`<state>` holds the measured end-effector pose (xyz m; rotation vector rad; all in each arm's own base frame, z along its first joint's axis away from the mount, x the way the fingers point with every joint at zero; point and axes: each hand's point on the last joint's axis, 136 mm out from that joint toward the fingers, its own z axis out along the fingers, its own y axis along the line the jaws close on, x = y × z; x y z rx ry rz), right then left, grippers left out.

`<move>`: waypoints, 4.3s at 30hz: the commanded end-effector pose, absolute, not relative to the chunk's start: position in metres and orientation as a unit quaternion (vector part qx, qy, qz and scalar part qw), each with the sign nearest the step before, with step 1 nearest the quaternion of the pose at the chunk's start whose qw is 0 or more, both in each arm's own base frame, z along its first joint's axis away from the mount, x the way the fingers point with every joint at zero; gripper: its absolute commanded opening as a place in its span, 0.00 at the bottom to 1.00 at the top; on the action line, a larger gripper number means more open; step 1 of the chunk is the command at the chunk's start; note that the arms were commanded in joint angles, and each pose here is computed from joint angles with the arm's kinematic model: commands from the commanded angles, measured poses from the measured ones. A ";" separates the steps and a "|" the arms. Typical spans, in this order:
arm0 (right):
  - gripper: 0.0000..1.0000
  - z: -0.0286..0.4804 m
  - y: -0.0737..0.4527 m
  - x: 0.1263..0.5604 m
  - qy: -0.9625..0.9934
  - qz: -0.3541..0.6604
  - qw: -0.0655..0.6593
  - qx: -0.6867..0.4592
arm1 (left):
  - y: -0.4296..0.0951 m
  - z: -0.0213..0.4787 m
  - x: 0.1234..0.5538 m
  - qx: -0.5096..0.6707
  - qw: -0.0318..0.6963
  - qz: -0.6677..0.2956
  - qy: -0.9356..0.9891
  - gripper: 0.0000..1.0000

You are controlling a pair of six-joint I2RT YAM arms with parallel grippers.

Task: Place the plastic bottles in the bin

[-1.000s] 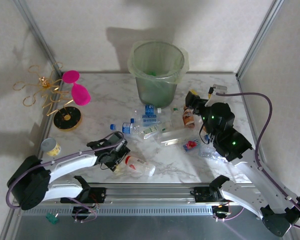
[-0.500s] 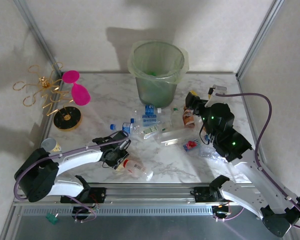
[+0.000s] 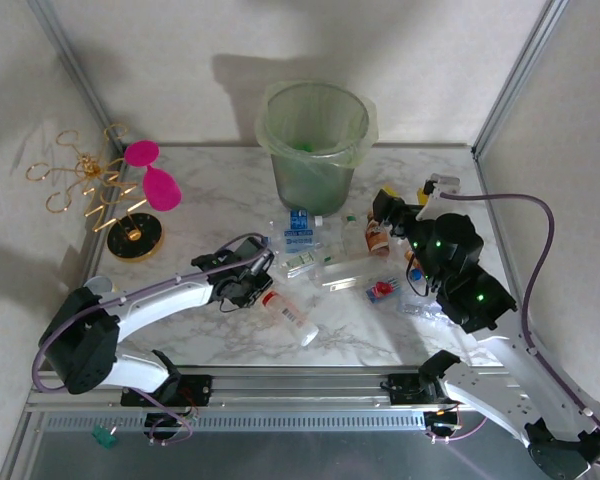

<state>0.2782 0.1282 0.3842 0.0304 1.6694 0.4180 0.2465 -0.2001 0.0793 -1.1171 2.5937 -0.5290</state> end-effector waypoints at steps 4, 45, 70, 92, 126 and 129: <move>0.80 0.387 0.175 0.265 0.732 0.268 0.620 -0.091 | -0.193 0.164 0.278 -0.318 0.255 -0.219 0.886 0.33; 0.81 0.353 0.362 0.142 0.610 0.653 0.235 -0.383 | -0.225 0.426 0.230 0.033 0.502 -0.490 0.712 0.28; 0.44 0.390 0.322 0.277 0.702 0.498 0.443 -0.249 | -0.160 0.443 0.222 -0.026 0.592 -0.407 0.695 0.99; 0.44 0.376 0.290 0.554 0.780 0.233 0.570 -0.113 | -0.179 0.406 0.240 -0.001 0.558 -0.365 0.746 0.99; 0.76 0.323 0.273 0.571 0.833 0.145 0.527 -0.092 | -0.184 0.379 0.249 0.004 0.546 -0.342 0.765 0.99; 0.76 0.336 0.271 0.567 0.826 0.146 0.536 -0.095 | -0.180 0.379 0.249 -0.003 0.547 -0.337 0.766 0.99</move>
